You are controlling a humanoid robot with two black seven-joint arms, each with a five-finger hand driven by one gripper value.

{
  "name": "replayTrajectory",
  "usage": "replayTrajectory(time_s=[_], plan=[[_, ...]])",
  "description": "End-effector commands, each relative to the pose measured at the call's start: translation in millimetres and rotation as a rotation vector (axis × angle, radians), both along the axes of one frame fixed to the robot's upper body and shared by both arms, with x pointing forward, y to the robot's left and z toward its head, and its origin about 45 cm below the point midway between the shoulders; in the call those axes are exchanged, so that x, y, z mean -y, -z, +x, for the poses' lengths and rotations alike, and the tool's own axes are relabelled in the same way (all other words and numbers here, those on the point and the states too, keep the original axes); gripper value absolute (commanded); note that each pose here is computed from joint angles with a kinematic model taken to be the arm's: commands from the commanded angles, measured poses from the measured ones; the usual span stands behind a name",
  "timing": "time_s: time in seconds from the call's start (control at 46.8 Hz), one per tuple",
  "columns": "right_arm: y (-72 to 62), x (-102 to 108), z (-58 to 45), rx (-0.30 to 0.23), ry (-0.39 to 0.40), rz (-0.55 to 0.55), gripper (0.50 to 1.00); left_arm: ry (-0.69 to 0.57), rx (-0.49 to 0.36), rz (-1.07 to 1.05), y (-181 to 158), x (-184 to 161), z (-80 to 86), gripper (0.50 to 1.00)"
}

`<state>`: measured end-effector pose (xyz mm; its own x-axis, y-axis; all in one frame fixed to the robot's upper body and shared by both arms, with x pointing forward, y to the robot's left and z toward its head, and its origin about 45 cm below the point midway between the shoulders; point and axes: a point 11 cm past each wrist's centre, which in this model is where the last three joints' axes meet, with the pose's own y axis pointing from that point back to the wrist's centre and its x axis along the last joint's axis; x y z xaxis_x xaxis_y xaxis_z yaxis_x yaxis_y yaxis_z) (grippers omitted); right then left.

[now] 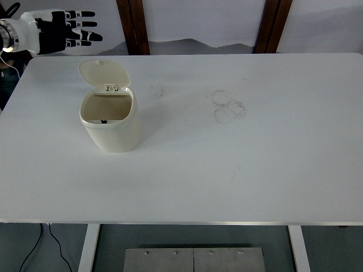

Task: Close trash bin

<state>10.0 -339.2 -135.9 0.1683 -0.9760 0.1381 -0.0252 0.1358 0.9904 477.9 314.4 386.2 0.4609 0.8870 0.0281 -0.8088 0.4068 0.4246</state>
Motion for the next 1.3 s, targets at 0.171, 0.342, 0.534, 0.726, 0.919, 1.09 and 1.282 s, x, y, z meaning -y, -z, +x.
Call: replayTrajectory(time_s=[0.171,0.342,0.534,0.726,0.919,1.09,1.282], plan=[[0.0,0.0,0.0,0.000,-0.001,0.000,0.995,0.088,-0.029,0.039,-4.1,22.5,-8.9,1.000],[0.0,0.0,0.8,0.001,-0.003,0.000,0.995,0.125,-0.091,0.146,11.7,23.4,-20.0,1.000],[-0.1,-0.1,2.6,0.004,-0.004,0.000,0.995,0.165,-0.088,0.210,6.8,25.7,-23.2,1.000],[-0.2,-0.1,3.6,0.006,-0.003,0.000,0.995,0.232,-0.140,0.241,20.5,29.1,-41.3,1.000],[-0.2,-0.1,3.6,0.006,-0.004,0.000,0.995,0.297,-0.151,0.266,21.5,37.0,-54.5,1.000],[-0.2,-0.1,3.6,0.006,-0.003,0.000,0.995,0.339,-0.147,0.273,14.8,38.1,-59.3,1.000],[-0.3,-0.1,4.6,0.007,-0.005,0.000,0.995,0.368,-0.171,0.287,17.2,35.6,-70.3,1.000]])
